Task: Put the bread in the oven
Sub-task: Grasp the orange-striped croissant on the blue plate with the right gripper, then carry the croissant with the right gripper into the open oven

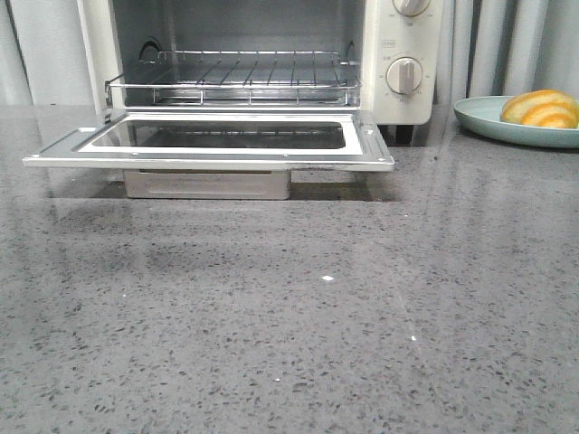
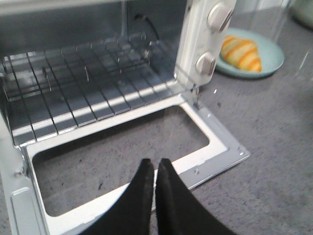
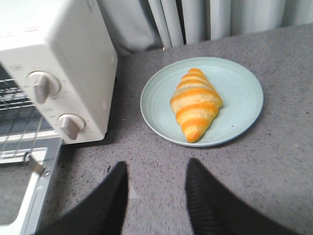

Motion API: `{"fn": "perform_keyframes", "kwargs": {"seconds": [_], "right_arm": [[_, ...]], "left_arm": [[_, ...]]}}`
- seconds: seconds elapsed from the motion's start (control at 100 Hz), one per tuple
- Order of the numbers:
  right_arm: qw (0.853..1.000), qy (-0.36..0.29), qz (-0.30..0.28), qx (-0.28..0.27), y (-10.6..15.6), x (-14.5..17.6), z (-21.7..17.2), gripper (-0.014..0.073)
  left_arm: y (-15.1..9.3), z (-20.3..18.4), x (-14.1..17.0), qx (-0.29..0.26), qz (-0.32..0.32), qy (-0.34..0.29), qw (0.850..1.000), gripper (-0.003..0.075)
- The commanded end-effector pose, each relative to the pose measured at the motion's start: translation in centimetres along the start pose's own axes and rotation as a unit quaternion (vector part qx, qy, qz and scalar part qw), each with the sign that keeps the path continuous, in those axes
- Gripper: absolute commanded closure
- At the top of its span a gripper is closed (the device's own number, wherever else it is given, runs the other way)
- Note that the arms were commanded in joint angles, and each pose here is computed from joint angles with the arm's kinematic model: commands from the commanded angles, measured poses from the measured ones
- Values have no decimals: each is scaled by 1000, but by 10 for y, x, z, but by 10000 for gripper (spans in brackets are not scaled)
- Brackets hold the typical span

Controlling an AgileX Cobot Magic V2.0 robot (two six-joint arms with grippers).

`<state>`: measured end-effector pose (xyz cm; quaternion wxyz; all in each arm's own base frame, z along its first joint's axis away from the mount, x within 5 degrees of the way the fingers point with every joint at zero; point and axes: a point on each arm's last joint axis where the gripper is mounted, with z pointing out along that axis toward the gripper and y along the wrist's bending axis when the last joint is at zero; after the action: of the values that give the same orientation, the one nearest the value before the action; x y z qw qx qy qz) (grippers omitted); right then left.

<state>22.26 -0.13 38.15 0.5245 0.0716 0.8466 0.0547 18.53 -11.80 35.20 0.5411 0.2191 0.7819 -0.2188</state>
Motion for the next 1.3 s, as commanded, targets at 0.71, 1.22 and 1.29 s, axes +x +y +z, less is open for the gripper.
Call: {"fn": "perform_keyframes", "kwargs": {"seconds": [0.71,1.22,1.29], "right_arm": [[963,256,-2,85,-40,0,268,652],[979,-17,-160,-126,93,-118,-20,652],[966,-30,-163,-199,118,-112,-52,652]], "left_arm": [[-27,-115,-21,57,27,-118,991,742],[-25,-116,-25,48,29,-135,989,742],[-25,-116,-26,42,32,-141,989,742]]}}
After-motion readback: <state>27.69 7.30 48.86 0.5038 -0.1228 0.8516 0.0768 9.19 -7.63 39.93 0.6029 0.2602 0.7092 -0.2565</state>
